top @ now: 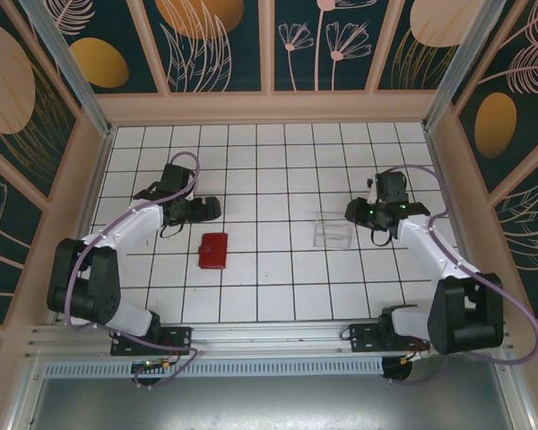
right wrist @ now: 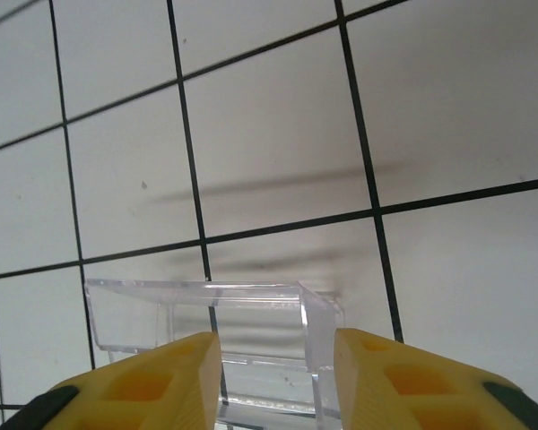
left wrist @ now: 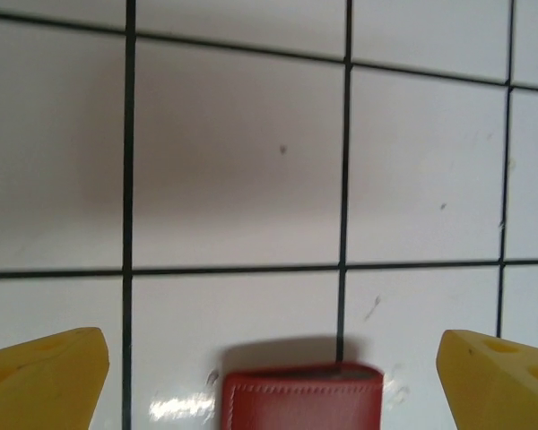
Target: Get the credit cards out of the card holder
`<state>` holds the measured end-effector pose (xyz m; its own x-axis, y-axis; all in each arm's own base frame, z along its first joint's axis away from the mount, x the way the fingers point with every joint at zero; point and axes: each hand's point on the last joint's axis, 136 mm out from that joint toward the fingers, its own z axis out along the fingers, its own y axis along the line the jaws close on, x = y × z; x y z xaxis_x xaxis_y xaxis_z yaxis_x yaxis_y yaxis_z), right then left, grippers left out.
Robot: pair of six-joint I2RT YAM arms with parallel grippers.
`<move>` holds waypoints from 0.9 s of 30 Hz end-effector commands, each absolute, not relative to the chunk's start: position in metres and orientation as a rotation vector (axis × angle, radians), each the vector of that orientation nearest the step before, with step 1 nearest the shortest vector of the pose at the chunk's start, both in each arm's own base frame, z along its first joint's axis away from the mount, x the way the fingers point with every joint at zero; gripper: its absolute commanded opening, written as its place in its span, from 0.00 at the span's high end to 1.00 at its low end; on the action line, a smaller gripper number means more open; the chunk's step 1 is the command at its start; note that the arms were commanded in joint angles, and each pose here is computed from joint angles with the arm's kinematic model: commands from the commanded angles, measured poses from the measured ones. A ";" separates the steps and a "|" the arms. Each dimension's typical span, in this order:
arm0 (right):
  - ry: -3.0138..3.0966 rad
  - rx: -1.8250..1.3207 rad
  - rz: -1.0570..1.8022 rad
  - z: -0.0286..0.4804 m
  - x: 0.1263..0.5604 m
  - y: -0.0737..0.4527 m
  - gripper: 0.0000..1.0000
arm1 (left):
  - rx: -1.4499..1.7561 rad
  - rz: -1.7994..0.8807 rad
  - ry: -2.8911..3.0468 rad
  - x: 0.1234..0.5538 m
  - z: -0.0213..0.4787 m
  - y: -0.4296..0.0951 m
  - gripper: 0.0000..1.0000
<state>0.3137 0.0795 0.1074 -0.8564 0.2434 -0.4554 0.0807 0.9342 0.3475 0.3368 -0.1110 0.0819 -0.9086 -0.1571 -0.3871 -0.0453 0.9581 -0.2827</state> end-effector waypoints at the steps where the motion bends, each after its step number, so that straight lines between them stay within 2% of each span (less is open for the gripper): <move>1: 2.619 0.267 0.347 0.104 0.313 0.072 0.63 | -0.066 -0.331 2.704 0.327 0.097 -0.105 0.04; 11: 2.632 0.253 0.356 0.086 0.313 0.075 0.69 | -0.053 -0.226 2.669 0.332 0.089 -0.093 0.04; 17: 2.646 0.232 0.385 0.081 0.322 0.083 0.71 | -0.039 -0.335 2.663 0.332 0.091 -0.107 0.04; 24: 2.682 0.208 0.394 0.069 0.327 0.090 0.73 | -0.019 -0.328 2.667 0.333 0.089 -0.106 0.04; 27: 2.693 0.198 0.385 0.067 0.327 0.093 0.79 | -0.016 -0.333 2.667 0.333 0.088 -0.107 0.04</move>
<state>0.3194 0.0866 0.0618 -0.9087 0.2117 -0.3597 0.1041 0.9496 0.2958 0.3336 -0.1051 0.0920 -0.8955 -0.0854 -0.4368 0.0209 0.9723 -0.2328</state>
